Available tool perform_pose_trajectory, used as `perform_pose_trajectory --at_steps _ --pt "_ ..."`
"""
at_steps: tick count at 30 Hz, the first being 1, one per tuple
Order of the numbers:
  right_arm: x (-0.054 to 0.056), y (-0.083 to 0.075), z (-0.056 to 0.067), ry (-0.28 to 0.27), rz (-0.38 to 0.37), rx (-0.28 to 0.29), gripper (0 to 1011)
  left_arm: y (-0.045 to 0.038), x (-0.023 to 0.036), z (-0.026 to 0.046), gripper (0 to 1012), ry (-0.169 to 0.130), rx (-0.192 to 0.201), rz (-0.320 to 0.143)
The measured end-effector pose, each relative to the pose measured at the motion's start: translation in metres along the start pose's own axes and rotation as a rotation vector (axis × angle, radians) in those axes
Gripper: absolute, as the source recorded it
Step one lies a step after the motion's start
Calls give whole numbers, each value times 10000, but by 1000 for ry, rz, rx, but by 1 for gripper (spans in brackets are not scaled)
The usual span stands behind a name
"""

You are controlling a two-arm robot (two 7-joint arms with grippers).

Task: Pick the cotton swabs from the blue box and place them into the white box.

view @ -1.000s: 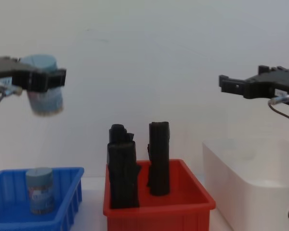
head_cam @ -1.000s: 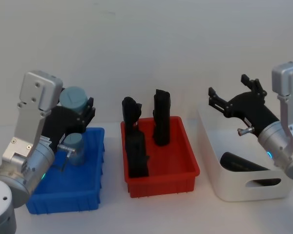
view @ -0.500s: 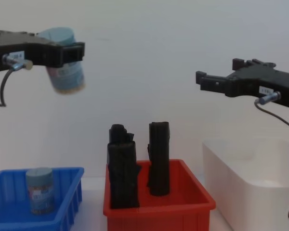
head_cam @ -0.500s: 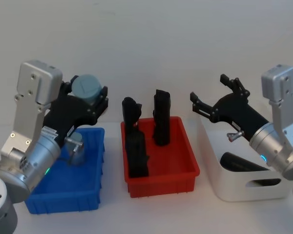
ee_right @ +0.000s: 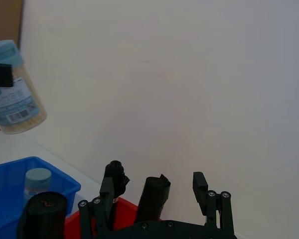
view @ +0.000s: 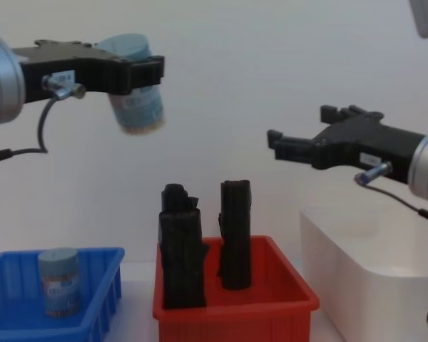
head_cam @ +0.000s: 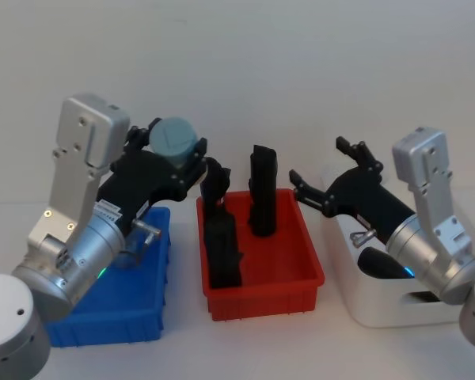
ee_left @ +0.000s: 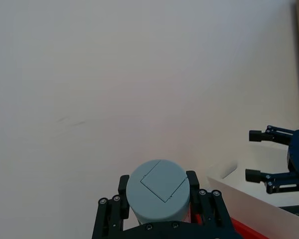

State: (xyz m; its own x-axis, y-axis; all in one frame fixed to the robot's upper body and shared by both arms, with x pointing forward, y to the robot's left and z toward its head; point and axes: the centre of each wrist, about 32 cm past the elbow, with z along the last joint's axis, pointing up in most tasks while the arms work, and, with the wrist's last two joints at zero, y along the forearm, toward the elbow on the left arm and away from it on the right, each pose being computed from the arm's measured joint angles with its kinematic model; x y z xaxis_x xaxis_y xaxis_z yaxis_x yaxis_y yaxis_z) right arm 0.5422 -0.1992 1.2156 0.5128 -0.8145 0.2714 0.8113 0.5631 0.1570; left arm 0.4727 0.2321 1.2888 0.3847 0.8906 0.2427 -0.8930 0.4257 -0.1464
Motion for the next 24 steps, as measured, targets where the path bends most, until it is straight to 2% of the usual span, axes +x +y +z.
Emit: perform_pose_trajectory --at_steps 13,24 --pt "-163 111 1 -25 128 13 1002 -134 -76 3 683 -10 -23 -61" --pt "-230 175 48 -30 158 10 1002 -178 -107 -6 683 -11 -28 -85"
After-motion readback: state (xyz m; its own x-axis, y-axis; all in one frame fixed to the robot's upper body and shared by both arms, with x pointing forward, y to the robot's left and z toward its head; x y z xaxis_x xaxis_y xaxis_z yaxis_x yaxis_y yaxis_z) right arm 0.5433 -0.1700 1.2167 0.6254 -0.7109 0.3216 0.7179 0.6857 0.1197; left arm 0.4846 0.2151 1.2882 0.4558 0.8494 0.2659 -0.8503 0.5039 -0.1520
